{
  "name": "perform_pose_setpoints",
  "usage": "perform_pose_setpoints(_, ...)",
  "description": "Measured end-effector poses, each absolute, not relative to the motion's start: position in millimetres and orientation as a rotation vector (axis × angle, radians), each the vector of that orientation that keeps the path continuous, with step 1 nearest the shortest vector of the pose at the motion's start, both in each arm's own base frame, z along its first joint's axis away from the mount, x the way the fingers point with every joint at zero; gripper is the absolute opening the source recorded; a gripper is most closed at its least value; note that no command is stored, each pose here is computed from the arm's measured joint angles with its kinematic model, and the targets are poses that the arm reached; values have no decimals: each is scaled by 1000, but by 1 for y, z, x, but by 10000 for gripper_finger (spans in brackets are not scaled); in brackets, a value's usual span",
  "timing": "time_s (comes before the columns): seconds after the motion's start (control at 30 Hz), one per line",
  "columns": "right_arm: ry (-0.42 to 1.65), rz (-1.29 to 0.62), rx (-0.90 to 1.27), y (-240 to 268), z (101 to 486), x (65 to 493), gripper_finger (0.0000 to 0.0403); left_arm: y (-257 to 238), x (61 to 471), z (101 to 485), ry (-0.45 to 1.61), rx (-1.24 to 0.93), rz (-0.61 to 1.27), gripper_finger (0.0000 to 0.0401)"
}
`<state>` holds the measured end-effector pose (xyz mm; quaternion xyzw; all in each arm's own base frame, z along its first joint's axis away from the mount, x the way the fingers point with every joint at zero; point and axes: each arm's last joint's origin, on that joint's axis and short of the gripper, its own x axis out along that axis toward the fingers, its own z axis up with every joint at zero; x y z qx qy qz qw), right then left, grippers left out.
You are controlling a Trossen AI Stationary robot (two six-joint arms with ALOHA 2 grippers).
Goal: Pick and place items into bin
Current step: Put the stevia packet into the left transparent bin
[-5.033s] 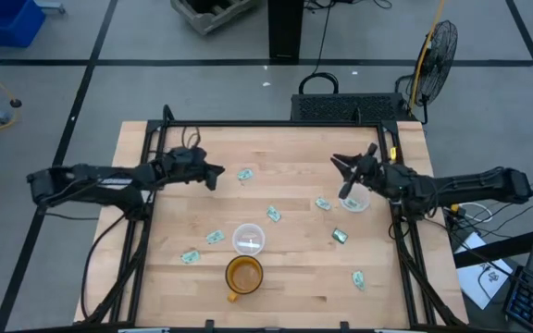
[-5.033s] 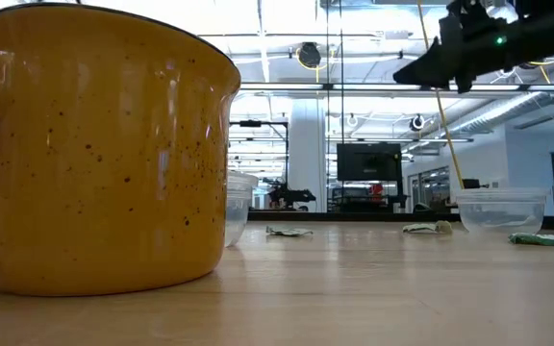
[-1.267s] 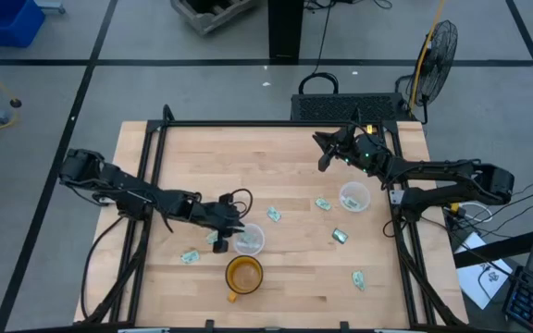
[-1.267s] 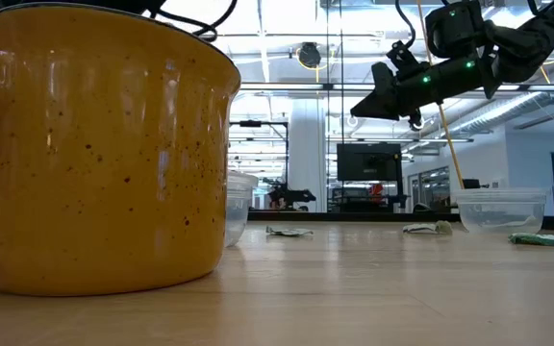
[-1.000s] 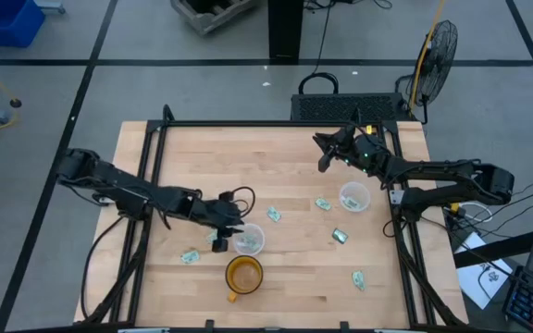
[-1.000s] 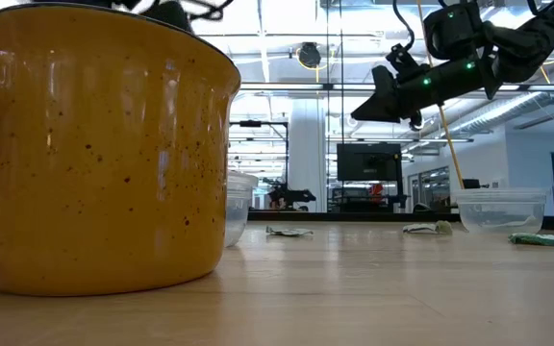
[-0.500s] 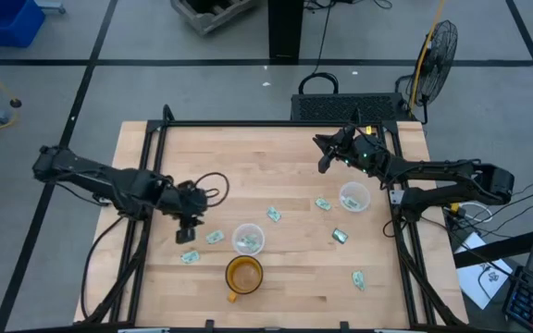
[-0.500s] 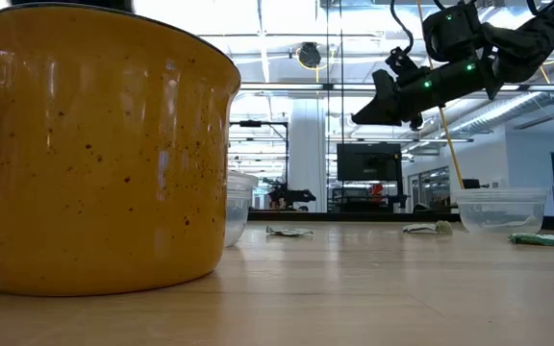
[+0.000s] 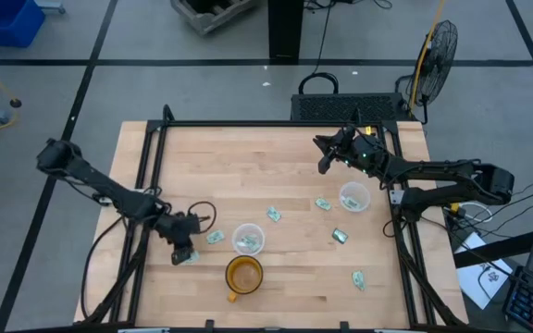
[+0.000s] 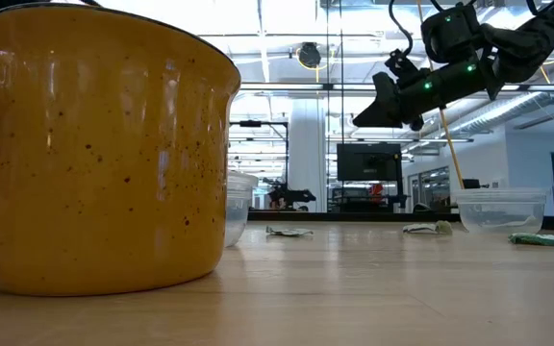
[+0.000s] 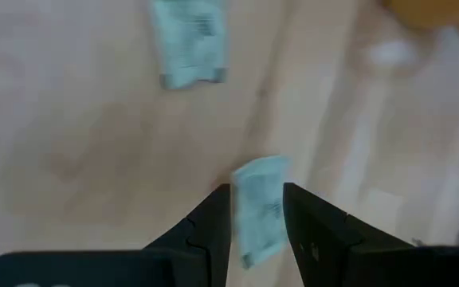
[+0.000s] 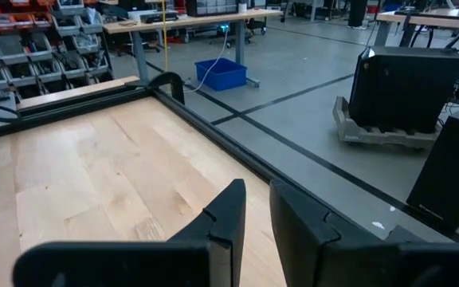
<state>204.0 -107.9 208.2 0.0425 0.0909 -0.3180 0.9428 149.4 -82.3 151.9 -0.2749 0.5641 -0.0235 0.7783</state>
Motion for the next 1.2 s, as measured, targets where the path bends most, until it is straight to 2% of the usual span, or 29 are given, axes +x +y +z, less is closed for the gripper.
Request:
perform_pose_setpoints(0.27, 174, -649, 85, -108, 209, 204, 52, -81, 140, 131, 1208, -638, -23, 120)
perform_pose_setpoints(0.93, 177, -649, 85, -108, 209, 204, 52, -89, 136, 130, 1182, -611, -32, 120)
perform_pose_setpoints(1.2, 177, -649, 85, -108, 209, 204, 52, -87, 129, 118, 1157, -658, -18, 120)
